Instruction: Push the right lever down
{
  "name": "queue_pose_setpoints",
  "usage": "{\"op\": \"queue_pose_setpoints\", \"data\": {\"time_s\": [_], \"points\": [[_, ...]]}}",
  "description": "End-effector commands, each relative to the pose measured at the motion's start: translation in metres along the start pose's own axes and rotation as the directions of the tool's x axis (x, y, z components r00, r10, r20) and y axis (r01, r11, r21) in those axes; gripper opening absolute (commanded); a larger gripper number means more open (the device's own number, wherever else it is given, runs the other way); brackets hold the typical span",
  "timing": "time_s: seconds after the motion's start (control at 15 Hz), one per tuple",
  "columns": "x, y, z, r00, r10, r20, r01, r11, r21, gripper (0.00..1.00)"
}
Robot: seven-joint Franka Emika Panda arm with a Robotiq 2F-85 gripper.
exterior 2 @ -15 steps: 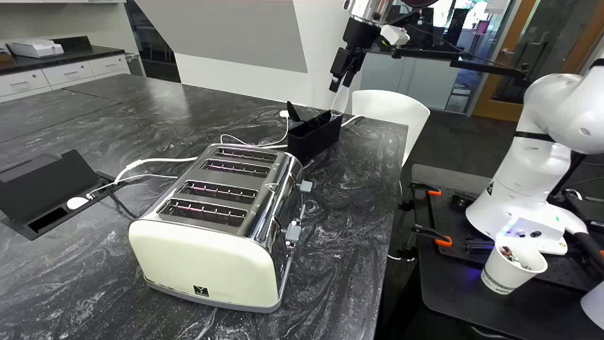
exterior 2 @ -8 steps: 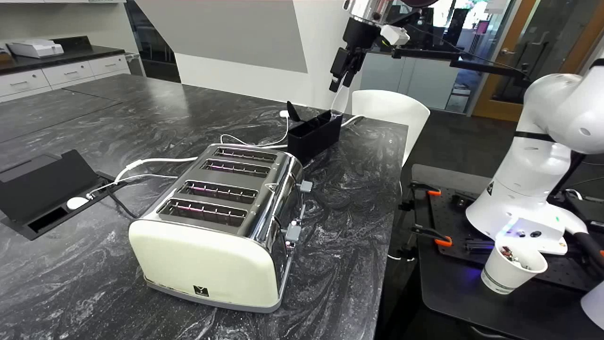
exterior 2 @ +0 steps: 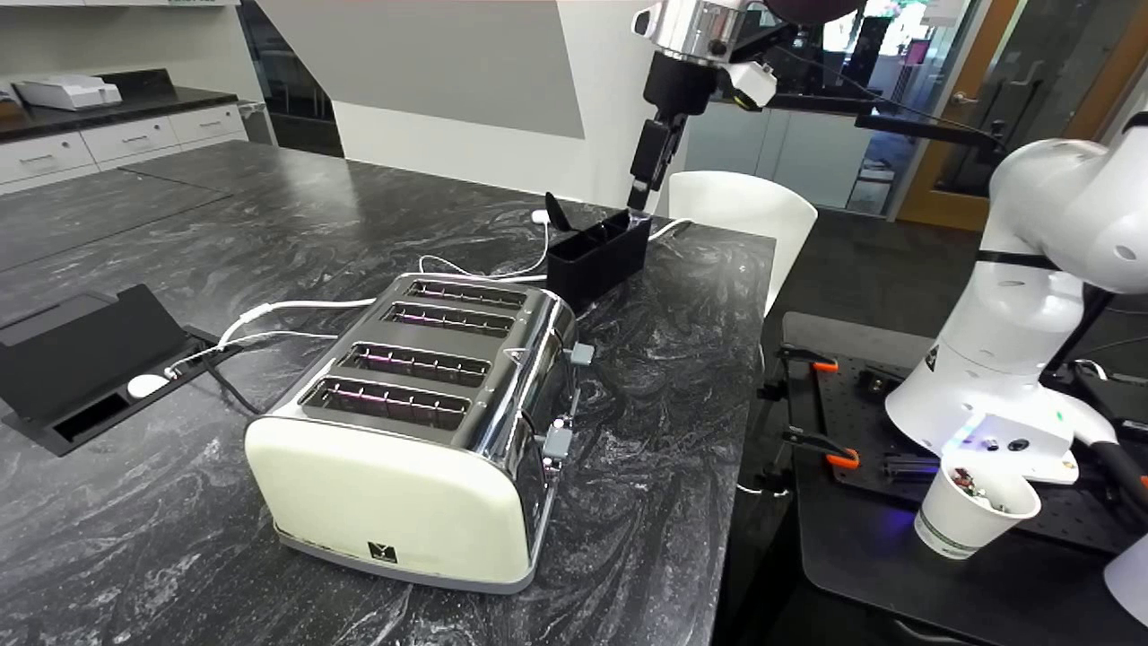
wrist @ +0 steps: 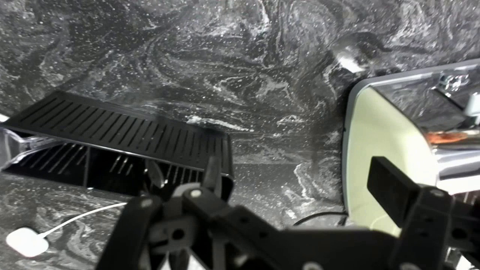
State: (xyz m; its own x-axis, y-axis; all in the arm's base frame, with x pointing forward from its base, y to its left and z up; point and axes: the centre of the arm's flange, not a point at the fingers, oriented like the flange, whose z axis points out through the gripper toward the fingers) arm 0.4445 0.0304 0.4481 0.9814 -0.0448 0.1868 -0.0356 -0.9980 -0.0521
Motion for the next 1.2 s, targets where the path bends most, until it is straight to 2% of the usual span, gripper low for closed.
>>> {"op": "queue_pose_setpoints", "data": {"time_s": [0.0, 0.53, 0.6, 0.73, 1.13], "points": [[-0.006, -0.050, 0.006, 0.995, -0.073, 0.064, 0.074, 0.997, -0.004, 1.00], [-0.016, -0.144, 0.034, 0.993, -0.091, 0.073, 0.098, 0.991, -0.087, 1.00], [-0.017, -0.153, 0.037, 0.993, -0.098, 0.071, 0.104, 0.991, -0.090, 0.75], [-0.016, -0.168, 0.042, 0.992, -0.115, 0.061, 0.120, 0.988, -0.100, 0.66], [-0.004, -0.191, 0.060, 0.990, -0.135, 0.048, 0.138, 0.987, -0.082, 0.19]]}}
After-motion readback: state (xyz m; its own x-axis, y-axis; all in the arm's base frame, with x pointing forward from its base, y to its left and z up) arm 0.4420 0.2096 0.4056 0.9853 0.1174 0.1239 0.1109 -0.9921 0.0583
